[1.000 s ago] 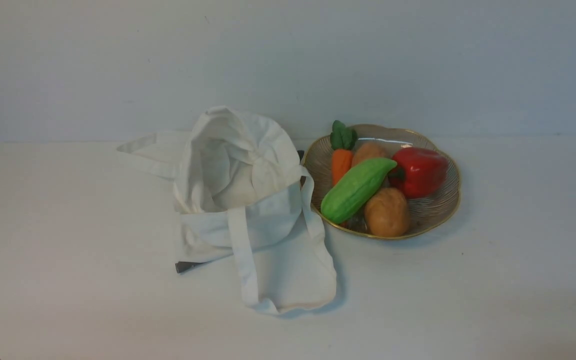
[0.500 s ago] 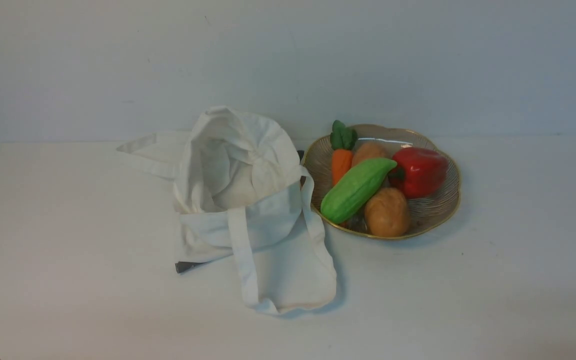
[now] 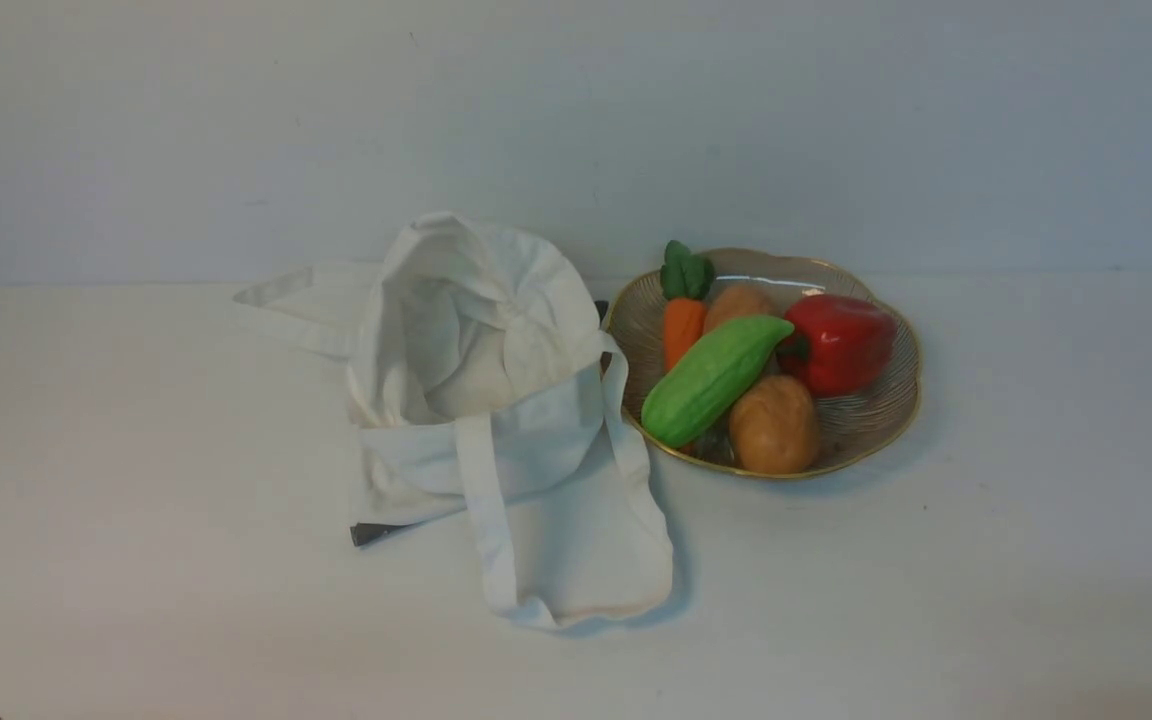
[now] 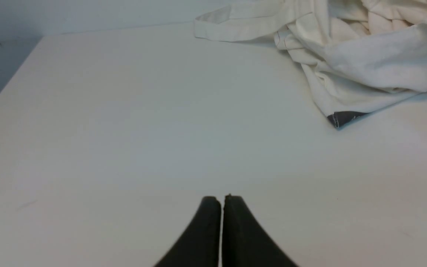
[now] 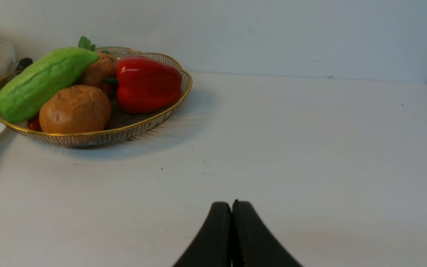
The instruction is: Take vegetables from cloth bag on white table place on plate.
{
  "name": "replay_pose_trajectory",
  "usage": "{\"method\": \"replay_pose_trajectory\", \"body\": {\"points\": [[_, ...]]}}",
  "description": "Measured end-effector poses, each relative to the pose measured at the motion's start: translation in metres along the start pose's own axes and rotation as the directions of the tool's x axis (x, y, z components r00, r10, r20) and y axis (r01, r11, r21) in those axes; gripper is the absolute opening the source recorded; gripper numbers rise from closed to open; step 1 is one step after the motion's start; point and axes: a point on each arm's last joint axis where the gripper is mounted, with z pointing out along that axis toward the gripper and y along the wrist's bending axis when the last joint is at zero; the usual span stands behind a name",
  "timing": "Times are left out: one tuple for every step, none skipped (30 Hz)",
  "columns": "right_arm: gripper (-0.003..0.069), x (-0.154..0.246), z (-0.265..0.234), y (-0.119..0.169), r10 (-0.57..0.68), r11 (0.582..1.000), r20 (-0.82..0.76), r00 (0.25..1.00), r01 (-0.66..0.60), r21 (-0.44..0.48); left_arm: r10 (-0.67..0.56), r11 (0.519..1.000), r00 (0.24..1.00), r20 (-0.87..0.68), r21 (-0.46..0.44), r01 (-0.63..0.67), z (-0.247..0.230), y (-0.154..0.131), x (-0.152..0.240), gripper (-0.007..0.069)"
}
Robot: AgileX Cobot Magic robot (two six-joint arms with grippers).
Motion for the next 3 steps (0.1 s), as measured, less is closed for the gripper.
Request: {"method": "replay_pose_trajectory", "body": {"points": [[-0.0015,0.0,0.0,0.0,0.0,1.0,0.0,1.0,0.0,0.0,0.0,1.0,1.0,0.0,0.0,0.0,0.0,0.0,0.0001,-0.0005],[-0.0015,0.0,0.0,0.0,0.0,1.0,0.0,1.0,0.0,0.0,0.0,1.0,1.0,0.0,0.0,0.0,0.0,0.0,0.0001,-0.0005],[-0.0015,0.0,0.0,0.0,0.0,1.0,0.0,1.0,0.0,0.0,0.0,1.0,1.0,0.001,0.0,0.0,0.0,0.0,0.0,-0.0005]]}}
